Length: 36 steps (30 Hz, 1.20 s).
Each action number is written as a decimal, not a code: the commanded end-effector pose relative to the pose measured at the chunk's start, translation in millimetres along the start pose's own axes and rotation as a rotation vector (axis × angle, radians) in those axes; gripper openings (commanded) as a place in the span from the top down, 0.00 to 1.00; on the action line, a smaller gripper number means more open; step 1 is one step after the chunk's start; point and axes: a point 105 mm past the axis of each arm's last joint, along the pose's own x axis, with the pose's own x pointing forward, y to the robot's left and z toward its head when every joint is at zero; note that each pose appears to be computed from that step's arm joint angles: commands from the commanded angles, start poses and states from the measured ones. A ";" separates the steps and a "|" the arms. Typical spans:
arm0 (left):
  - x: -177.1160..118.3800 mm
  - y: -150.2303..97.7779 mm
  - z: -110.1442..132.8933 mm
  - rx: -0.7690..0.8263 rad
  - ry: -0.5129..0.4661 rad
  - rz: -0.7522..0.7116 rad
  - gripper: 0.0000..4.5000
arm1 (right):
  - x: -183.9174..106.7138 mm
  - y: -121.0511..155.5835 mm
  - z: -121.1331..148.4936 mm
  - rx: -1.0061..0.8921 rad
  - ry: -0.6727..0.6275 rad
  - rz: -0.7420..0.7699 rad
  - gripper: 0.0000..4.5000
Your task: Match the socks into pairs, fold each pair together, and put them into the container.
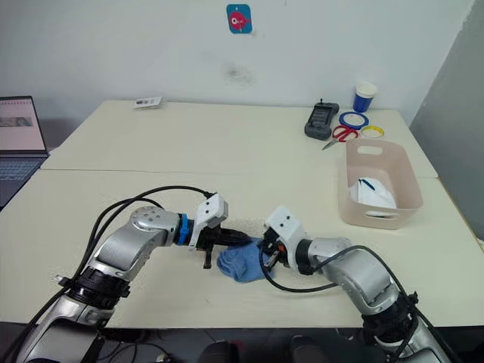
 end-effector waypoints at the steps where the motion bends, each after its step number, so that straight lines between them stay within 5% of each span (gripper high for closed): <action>1: 0.8 3.8 -17.7 0.028 0.069 0.012 1.00 | -2.9 1.7 -4.9 -0.039 0.017 0.020 0.99; 7: -9.2 1.9 -30.6 0.025 0.074 0.015 1.00 | -20.9 -0.5 -25.7 -0.067 0.065 0.010 0.99; 13: -35.8 -11.6 21.3 0.115 -0.050 -0.138 1.00 | -38.5 5.6 12.8 -0.135 -0.091 0.065 0.99; 18: -35.1 -27.9 36.9 0.169 -0.056 -0.240 1.00 | -27.9 10.1 19.1 -0.155 -0.089 0.099 0.99; 29: -12.5 -29.5 -32.8 0.253 0.215 -0.251 1.00 | -6.9 15.2 -13.5 -0.152 0.053 0.143 0.99; 33: -19.0 -22.7 -40.7 0.248 0.233 -0.225 1.00 | -17.4 10.8 -27.5 -0.150 0.098 0.120 0.99; 36: -23.9 -27.3 -19.4 0.209 0.124 -0.244 1.00 | -24.4 10.3 -21.9 -0.155 0.060 0.104 0.99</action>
